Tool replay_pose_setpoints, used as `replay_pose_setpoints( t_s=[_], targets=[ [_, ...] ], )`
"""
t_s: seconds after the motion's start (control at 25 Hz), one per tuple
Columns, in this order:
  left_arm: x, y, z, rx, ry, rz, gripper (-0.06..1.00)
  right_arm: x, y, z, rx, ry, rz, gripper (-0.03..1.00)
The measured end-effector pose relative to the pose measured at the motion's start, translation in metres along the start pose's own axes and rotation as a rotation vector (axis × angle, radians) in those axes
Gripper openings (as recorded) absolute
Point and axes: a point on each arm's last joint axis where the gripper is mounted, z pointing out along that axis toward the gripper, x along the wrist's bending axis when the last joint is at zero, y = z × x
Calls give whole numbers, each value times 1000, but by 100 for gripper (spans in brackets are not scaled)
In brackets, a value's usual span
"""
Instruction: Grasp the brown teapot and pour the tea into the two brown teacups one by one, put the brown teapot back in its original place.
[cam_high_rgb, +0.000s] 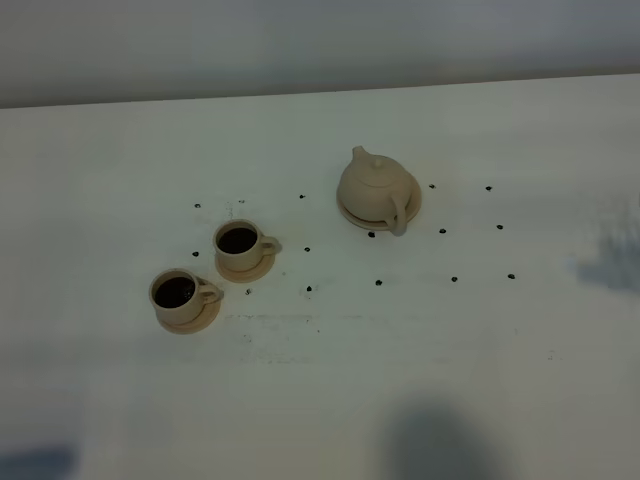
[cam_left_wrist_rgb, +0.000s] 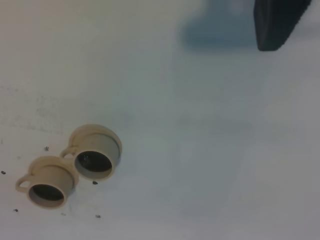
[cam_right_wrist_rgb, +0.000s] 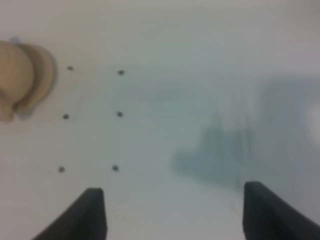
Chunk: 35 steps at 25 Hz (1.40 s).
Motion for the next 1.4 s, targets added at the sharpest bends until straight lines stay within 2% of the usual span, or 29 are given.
replay_pose_setpoints(
  t_s=[0.2,0.56,0.76,0.96,1.12,1.4],
  targets=[
    [0,0,0,0,0,0,43,-5,-20,-46,-19,-11,23,56],
    [0,0,0,0,0,0,43,-19,-68,-115,-64,-83,69,56],
    [0,0,0,0,0,0,43,-22,-109,-113,-105,-72,74,55],
    [0,0,0,0,0,0,43,-20,-139,-111,-188,-7,79,52],
    [0,0,0,0,0,0,43,-19,-157,-111,-202,19,18,48],
    [0,0,0,0,0,0,43,-16,-168,-116,-235,55,-69,41]
  ],
)
